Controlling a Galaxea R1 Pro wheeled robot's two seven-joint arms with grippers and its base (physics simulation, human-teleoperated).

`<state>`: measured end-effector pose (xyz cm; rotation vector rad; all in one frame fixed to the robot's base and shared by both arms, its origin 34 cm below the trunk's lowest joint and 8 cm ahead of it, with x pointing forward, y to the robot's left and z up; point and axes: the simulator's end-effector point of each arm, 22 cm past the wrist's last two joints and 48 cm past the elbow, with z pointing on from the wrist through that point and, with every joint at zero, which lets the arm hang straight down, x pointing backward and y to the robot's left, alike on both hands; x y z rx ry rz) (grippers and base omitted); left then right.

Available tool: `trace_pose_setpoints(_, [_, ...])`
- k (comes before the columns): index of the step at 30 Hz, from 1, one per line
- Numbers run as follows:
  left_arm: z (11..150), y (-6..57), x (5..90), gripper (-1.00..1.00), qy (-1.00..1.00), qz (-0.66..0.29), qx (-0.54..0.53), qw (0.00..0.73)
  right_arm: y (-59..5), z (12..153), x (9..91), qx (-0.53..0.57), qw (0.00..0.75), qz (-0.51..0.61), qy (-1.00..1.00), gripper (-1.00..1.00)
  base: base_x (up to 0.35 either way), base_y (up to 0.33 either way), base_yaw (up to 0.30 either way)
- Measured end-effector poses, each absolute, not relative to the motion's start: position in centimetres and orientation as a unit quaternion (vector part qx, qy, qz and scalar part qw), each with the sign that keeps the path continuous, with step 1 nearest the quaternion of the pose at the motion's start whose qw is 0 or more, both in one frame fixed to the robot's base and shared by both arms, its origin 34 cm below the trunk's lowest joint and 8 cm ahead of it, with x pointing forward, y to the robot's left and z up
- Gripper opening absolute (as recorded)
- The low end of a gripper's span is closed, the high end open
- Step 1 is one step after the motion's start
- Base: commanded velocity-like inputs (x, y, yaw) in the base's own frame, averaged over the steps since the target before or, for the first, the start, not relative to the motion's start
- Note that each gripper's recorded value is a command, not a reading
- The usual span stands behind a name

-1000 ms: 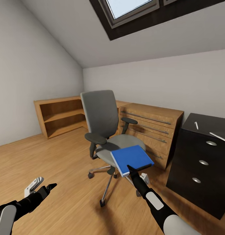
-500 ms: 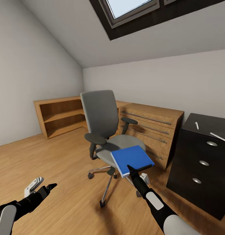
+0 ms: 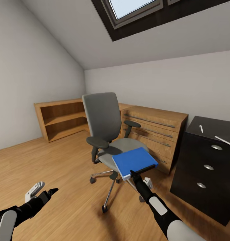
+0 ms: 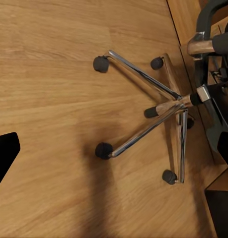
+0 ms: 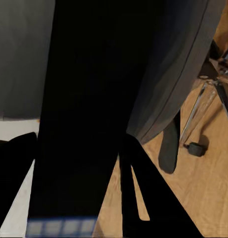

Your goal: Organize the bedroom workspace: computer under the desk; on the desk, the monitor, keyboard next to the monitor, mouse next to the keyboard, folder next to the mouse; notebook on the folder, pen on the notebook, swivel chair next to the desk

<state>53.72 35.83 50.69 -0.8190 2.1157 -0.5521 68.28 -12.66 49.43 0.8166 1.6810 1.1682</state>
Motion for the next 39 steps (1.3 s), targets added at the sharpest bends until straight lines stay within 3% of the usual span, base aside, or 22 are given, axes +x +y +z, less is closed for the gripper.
trace_pose_setpoints(39, [56.0, 36.0, 54.6, 1.0, 0.826, -0.221, -0.32, 0.407, -12.8, 55.6, 69.3, 0.321, 0.466, 0.479, 0.67, -1.0, 0.0, 0.0, 0.0])
